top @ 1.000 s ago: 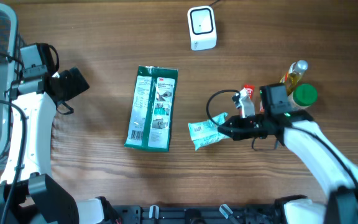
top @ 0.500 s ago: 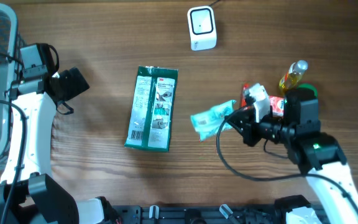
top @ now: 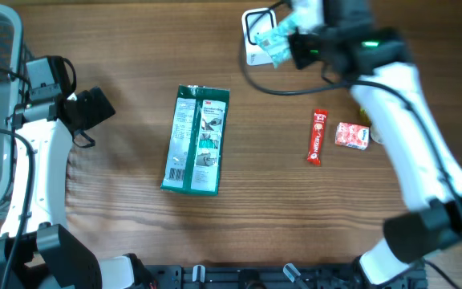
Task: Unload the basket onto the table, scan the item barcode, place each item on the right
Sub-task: 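Lift the wipes pack and hold it up to the scanner, then carry the wipes pack right and release it near the Kleenex pack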
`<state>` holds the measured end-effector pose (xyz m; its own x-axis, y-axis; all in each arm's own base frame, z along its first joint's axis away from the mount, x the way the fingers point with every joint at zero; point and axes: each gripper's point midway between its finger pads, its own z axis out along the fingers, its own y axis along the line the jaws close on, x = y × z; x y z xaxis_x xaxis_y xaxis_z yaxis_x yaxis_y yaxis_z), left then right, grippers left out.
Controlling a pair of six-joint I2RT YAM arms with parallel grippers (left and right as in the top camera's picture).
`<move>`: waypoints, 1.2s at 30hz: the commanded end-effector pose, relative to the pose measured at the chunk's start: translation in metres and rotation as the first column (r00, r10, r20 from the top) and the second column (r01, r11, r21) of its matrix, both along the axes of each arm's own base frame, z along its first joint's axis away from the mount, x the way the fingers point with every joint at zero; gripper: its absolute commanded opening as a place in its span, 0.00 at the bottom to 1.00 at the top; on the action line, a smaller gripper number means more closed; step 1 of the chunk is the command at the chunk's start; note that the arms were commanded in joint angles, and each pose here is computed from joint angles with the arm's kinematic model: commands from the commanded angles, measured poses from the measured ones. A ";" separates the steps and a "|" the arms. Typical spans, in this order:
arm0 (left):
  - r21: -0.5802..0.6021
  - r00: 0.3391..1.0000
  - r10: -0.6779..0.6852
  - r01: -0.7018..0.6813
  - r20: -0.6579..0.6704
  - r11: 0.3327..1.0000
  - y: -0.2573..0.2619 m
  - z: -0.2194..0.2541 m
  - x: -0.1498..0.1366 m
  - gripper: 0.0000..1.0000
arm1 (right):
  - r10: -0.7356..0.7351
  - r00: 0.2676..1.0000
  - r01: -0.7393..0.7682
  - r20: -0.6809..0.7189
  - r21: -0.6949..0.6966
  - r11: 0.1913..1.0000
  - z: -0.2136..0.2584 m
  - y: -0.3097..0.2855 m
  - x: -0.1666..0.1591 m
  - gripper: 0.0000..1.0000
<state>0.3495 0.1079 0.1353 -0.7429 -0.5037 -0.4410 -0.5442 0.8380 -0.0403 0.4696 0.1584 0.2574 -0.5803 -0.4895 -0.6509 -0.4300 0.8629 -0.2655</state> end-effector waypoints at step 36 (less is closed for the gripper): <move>0.012 1.000 -0.006 0.006 0.015 1.000 0.003 0.006 0.002 1.00 | 0.178 0.971 0.050 0.162 -0.860 0.508 -0.157 0.090 0.065 0.04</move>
<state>0.3493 0.1079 0.1352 -0.7430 -0.5041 -0.4403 -0.5445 0.8378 -0.0402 0.5368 0.2512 0.1172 -0.4415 -0.8972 -0.0133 -0.2723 0.1481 -0.9508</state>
